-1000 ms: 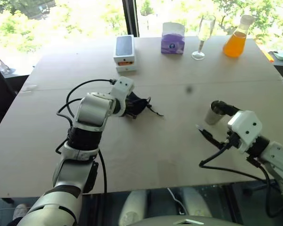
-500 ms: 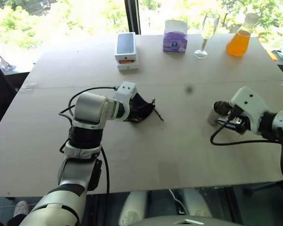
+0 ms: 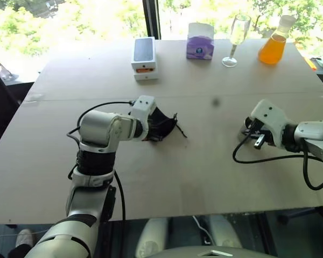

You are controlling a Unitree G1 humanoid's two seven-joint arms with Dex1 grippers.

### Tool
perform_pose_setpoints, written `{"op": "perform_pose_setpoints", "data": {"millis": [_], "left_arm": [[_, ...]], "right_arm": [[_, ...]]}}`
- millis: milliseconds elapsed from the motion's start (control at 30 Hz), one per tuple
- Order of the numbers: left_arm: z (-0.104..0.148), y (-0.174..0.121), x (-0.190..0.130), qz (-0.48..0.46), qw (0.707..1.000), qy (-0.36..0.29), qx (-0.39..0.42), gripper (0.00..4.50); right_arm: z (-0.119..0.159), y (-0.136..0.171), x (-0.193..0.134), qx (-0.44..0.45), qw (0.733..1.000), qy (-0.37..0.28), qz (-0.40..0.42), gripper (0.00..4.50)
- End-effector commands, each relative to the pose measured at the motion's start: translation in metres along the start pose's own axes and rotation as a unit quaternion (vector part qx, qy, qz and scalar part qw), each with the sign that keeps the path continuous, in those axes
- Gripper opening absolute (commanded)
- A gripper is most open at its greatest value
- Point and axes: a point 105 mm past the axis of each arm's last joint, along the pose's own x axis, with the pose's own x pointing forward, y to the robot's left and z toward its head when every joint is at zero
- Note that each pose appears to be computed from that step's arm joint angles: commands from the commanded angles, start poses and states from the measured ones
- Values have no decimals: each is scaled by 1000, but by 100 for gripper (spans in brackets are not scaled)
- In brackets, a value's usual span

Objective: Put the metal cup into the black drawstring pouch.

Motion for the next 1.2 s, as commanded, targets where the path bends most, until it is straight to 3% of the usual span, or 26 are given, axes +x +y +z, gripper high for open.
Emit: {"op": "perform_pose_setpoints", "data": {"millis": [33, 300, 533, 700, 1200], "left_arm": [[6, 3, -7, 1, 1000, -18, -9, 0], [15, -8, -6, -54, 997, -31, -42, 0], [19, -20, -2, -100, 991, -27, -81, 0], [19, -22, -1, -121, 986, -18, -113, 0], [32, -38, -11, -184, 973, 4, -142, 0]], "right_arm": [[14, -4, -10, -14, 999, -27, -10, 7], [21, 1, -23, 51, 996, -68, -20, 7], [64, 40, -33, 145, 966, -209, 55, 7], [81, 63, -20, 199, 941, -259, 87, 7], [111, 71, 20, 322, 886, -318, 102, 7]]}}
